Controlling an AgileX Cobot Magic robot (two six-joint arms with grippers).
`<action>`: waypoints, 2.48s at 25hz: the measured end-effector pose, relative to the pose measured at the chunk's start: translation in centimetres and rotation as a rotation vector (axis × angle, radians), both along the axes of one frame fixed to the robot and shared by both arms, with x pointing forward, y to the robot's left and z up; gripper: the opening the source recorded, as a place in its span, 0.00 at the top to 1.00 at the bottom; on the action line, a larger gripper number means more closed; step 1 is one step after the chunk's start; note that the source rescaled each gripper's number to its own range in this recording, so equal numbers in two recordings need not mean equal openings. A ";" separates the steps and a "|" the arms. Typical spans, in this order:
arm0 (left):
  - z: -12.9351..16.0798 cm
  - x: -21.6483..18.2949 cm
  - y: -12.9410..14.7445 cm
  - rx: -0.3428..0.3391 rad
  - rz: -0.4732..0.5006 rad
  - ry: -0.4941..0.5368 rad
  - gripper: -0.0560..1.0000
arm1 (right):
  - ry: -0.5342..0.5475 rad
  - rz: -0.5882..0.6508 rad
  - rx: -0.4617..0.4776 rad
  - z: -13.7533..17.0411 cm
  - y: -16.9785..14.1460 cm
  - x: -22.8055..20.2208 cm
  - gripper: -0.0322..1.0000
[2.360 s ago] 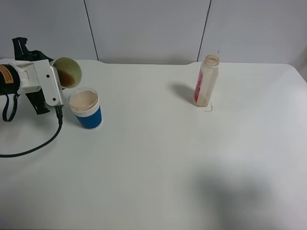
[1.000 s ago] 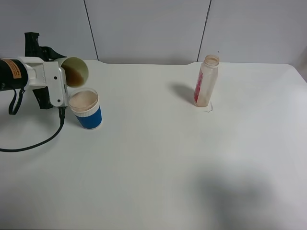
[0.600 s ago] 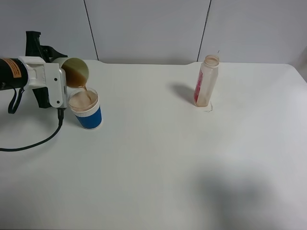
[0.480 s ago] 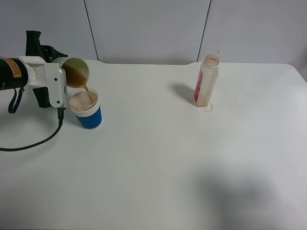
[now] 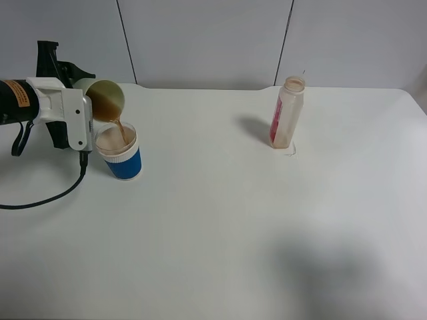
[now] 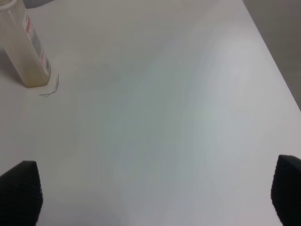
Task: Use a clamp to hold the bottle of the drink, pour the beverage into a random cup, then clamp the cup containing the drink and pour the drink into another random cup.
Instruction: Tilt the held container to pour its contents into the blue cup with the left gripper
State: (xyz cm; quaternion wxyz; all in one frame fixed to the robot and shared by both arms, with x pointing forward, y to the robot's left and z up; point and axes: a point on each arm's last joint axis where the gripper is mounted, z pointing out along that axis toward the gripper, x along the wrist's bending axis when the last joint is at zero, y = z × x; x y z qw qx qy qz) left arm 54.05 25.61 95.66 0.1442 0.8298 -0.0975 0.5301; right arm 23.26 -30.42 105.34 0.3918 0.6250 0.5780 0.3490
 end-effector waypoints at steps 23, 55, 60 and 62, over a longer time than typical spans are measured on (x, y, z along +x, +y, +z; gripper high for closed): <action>0.5 0.2 0.9 0.003 0.005 -0.059 0.94 | 0.000 0.000 0.000 0.0 0.0 0.0 0.02; 1.2 0.3 0.8 0.024 -0.011 -0.197 0.94 | 0.000 0.000 0.000 0.0 0.0 0.0 0.02; 1.4 0.3 0.8 0.020 -0.011 -0.215 0.94 | 0.000 0.000 0.000 0.0 0.0 0.0 0.02; 1.4 0.3 0.8 0.020 -0.011 -0.220 0.94 | 0.000 0.000 0.000 0.0 0.0 0.0 0.02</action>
